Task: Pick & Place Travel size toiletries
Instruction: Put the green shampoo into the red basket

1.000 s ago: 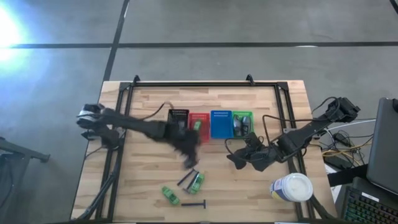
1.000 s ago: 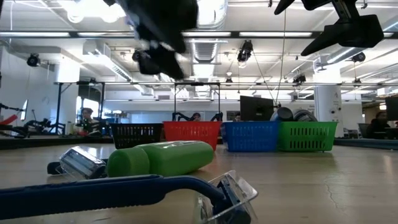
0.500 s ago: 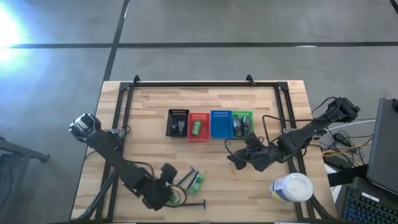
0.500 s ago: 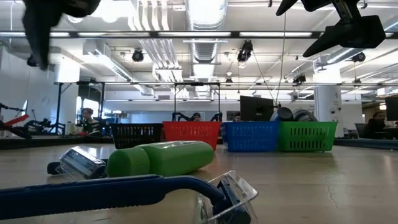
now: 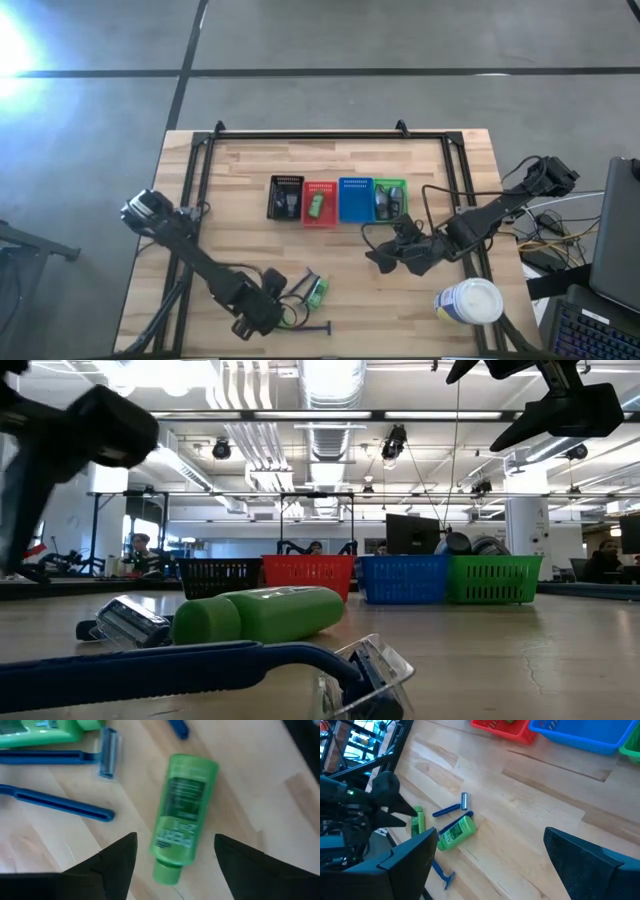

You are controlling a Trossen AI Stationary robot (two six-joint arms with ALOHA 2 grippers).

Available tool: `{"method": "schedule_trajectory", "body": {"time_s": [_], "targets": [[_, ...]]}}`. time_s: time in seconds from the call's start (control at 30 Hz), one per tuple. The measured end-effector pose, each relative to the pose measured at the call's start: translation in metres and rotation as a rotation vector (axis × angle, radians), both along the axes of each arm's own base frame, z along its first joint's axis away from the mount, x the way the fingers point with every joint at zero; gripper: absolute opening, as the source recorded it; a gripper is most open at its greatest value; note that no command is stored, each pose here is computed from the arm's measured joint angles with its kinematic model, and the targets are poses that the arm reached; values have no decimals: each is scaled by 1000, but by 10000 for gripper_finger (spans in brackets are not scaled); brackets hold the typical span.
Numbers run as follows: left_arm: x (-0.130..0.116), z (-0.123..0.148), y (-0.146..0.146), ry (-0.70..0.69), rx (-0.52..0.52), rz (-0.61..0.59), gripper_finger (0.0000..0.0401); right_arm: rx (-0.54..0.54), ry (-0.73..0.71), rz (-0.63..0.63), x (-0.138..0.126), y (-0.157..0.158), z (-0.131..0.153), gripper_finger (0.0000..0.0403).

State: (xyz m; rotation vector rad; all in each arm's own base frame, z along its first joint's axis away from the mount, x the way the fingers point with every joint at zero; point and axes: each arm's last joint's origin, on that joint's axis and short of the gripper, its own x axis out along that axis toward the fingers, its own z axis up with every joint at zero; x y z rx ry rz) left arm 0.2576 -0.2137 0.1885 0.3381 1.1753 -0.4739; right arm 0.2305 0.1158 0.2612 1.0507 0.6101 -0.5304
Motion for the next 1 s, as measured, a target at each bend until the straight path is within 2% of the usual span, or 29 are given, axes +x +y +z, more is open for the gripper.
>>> {"method": "schedule_trajectory", "body": {"time_s": [0.2,0.3,0.43,0.57,0.73,0.87,1.0], "targets": [[11,-15,3,12,6,-22,290,0,-1,0,0,0,0,364],[14,-25,2,67,-26,-38,289,0,-1,0,0,0,0,363],[15,-31,1,83,-16,-37,277,0,-1,-1,0,0,0,363],[15,-31,2,84,-16,-26,238,0,-1,-1,0,0,0,363],[14,-30,4,96,-19,-6,166,-1,0,-1,0,0,0,363],[8,-24,9,148,35,92,140,-5,1,2,0,0,0,363],[1,-3,24,47,149,293,144,-6,3,2,0,0,0,363]]}}
